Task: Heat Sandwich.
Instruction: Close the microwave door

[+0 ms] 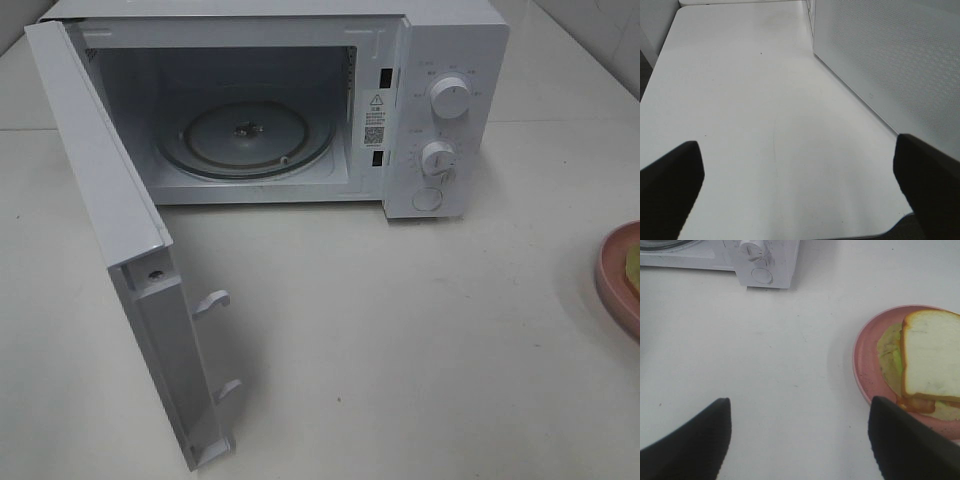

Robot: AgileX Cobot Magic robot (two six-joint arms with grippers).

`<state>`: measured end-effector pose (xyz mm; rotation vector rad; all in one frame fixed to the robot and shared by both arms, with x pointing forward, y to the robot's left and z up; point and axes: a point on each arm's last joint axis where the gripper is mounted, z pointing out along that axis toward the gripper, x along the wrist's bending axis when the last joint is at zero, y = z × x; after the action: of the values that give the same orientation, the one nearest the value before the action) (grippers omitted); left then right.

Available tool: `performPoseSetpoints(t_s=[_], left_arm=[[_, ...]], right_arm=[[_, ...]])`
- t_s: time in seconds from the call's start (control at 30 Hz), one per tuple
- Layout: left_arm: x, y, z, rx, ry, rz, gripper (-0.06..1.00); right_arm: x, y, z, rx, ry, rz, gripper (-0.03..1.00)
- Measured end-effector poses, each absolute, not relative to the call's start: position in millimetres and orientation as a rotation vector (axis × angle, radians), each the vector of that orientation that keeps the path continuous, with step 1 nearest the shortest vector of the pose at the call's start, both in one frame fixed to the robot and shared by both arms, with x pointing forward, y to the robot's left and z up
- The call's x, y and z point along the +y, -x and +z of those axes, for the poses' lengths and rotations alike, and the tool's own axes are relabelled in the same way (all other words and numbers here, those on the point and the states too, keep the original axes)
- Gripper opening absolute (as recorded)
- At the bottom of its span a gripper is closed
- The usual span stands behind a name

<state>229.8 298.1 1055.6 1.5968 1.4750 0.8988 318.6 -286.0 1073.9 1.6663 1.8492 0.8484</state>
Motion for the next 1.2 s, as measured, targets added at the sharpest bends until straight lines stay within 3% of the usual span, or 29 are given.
performPoseSetpoints(t_s=[0.67, 1.2], left_arm=[[298.1, -229.8, 1055.6, 1.475, -1.597, 0.899, 0.97], [298.1, -229.8, 1055.6, 1.475, -1.597, 0.899, 0.97]], right_arm=[[-300.7, -234.9, 1048.6, 1.633, -1.568, 0.977, 0.73], [-300.8, -232.3, 1048.2, 1.61, -1.571, 0.978, 0.73]])
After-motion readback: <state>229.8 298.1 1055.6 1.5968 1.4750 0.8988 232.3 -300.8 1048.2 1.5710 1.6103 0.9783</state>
